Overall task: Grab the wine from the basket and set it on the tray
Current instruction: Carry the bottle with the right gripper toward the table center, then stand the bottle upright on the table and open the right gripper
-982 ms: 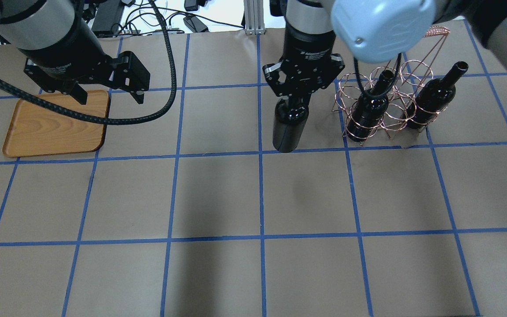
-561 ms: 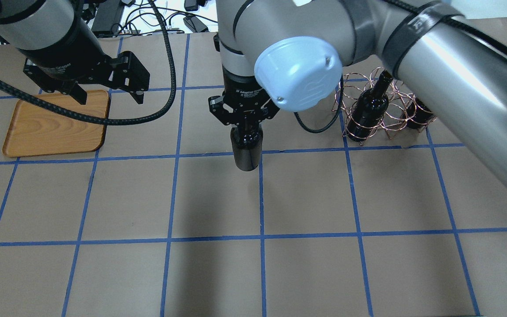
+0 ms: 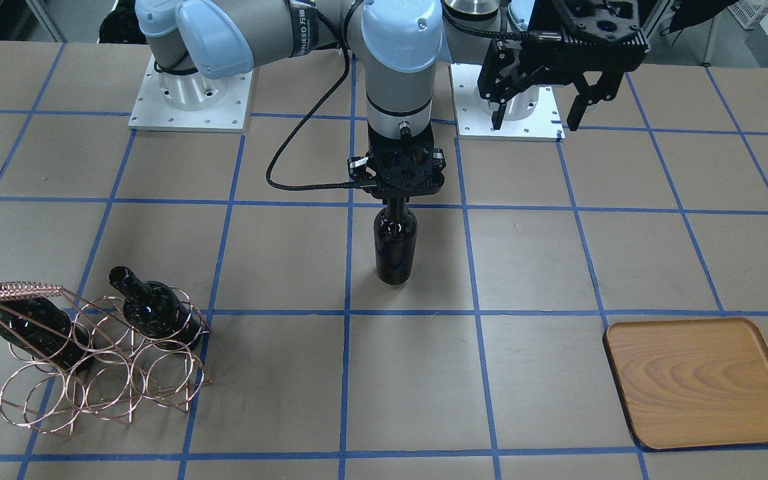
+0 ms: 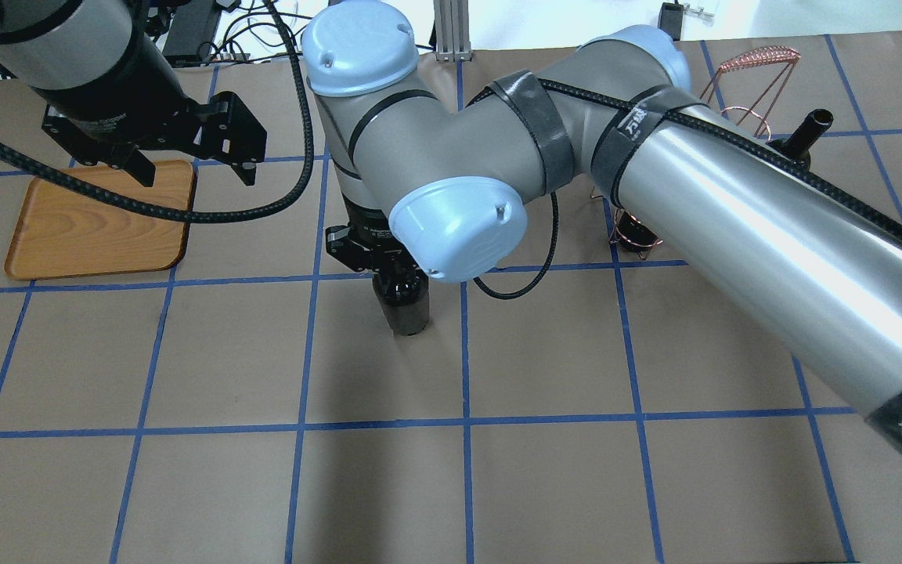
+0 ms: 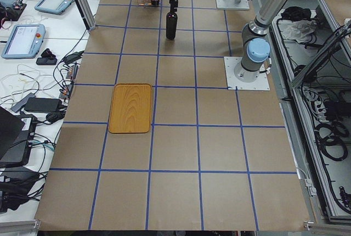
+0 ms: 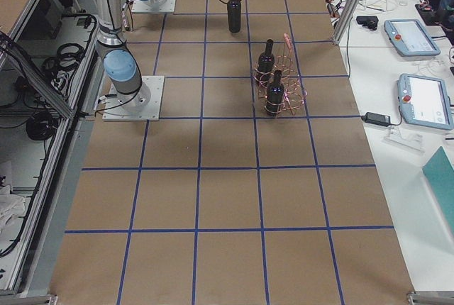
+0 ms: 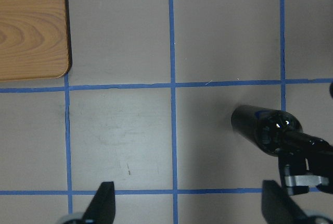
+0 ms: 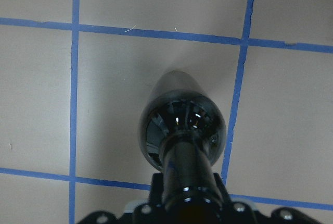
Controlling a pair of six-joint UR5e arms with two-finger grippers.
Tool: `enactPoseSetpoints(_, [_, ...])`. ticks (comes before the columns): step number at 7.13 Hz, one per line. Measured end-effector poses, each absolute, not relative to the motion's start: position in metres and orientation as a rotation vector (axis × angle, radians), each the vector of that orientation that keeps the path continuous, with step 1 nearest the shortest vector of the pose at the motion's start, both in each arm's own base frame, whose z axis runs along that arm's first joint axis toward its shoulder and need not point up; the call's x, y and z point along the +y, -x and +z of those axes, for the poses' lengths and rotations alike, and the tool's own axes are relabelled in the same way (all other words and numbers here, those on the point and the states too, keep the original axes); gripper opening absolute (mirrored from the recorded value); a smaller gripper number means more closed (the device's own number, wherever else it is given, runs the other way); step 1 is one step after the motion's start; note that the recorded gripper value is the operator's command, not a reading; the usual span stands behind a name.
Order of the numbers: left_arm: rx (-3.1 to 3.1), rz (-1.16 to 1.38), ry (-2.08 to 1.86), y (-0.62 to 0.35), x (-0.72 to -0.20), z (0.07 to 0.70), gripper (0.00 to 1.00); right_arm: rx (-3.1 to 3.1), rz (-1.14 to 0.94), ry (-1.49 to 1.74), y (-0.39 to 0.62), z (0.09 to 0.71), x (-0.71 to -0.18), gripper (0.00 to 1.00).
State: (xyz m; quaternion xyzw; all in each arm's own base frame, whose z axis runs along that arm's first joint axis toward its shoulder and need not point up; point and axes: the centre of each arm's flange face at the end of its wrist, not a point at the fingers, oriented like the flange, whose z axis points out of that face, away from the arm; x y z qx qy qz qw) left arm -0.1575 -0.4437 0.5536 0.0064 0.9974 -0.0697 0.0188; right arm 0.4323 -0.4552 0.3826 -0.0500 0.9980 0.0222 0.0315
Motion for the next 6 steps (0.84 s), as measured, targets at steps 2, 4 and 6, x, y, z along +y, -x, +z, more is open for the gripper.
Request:
enactPoseSetpoints(2, [3.097,-0.216,-0.021,0.158,-0.444,0.554,1.0,3.052,0.086,0.14,-0.437,0.377,-0.454,0.53])
enactPoseSetpoints(4, [3.099,-0.216,-0.02,0.158,-0.443,0.554,1.0,3.029,0.078,0.146,-0.44,0.381,-0.455,0.74])
enactPoseSetpoints(6, [3.101,-0.216,-0.021,0.159,-0.443,0.554,1.0,3.014,0.035,0.124,-0.434,0.398,-0.458,0.86])
